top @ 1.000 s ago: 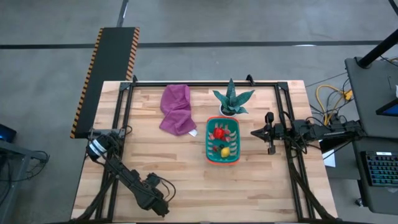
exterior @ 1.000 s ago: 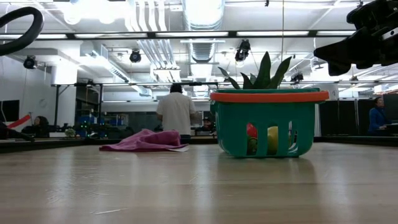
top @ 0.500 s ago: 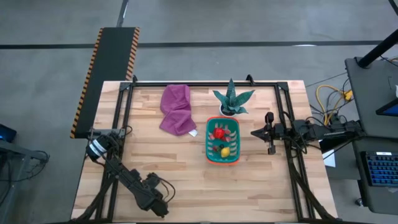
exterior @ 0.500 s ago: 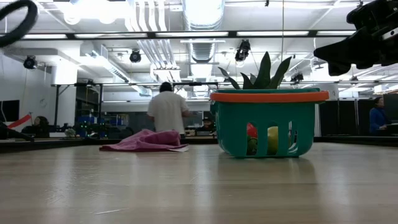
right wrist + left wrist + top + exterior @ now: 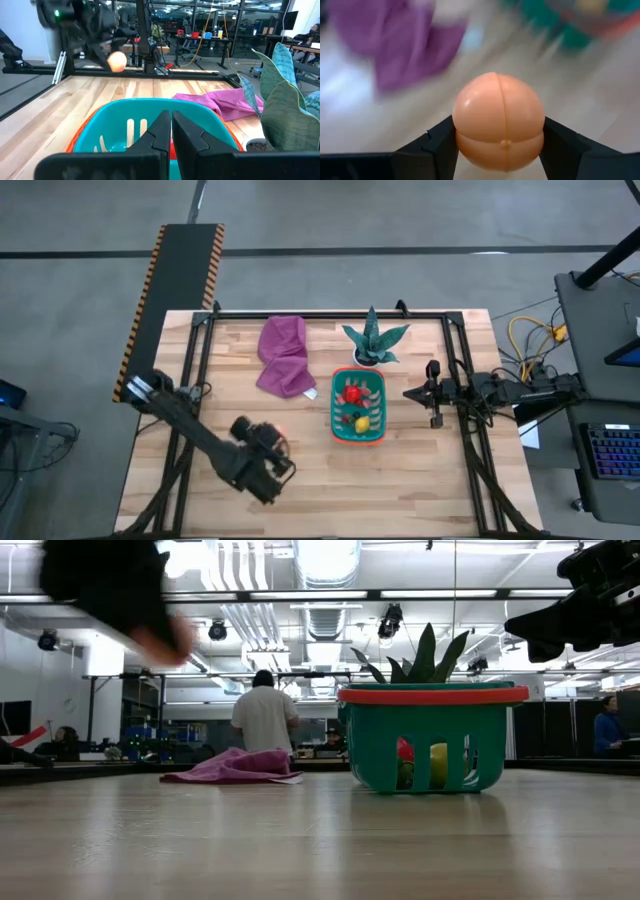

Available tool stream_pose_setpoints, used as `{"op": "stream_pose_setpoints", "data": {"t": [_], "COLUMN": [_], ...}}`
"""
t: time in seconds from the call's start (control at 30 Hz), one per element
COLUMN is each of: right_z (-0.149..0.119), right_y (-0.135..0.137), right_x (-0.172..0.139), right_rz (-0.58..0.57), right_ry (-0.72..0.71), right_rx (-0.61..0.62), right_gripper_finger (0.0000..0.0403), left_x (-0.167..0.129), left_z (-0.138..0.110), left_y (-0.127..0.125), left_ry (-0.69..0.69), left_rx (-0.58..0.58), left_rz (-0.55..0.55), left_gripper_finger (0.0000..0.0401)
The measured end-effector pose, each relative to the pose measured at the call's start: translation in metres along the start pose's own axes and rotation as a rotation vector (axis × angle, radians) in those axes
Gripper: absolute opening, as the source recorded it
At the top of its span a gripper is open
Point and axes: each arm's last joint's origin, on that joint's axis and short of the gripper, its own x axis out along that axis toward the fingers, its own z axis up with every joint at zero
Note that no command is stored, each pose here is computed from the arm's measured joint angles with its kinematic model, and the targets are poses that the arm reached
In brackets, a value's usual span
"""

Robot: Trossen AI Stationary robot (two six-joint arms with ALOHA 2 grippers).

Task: Pick and placing Produce into tupperware
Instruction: Put the pink peach into the blue basket

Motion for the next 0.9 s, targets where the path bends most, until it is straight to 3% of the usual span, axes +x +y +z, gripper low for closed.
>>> {"op": "stream_pose_setpoints", "data": {"t": [0.13, 0.3, 0.5, 0.63, 0.9], "right_z": [0.000, 0.000, 0.000, -0.001, -0.002], "right_y": [0.000, 0.000, 0.000, 0.000, 0.000], "right_x": [0.000, 0.000, 0.000, 0.000, 0.001], "right_rz": [0.000, 0.000, 0.000, 0.001, 0.002], "right_ry": [0.000, 0.001, 0.003, 0.007, 0.029], "right_rx": [0.000, 0.000, 0.000, 0.000, 0.009], "right_gripper_finger": [0.0009, 0.0009, 0.0009, 0.0009, 0.0009], "left_x": [0.006, 0.029, 0.068, 0.099, 0.148], "left_z": [0.042, 0.095, 0.142, 0.153, 0.146], "left_y": [-0.009, -0.018, -0.017, -0.016, -0.030], "left_ry": [-0.192, -0.338, -0.398, -0.359, -0.260], "left_rx": [0.047, 0.163, 0.241, 0.249, 0.297], "left_rz": [-0.127, -0.192, -0.283, -0.316, -0.390], "left_gripper_finger": [0.0201, 0.0201, 0.0201, 0.0201, 0.0202]}}
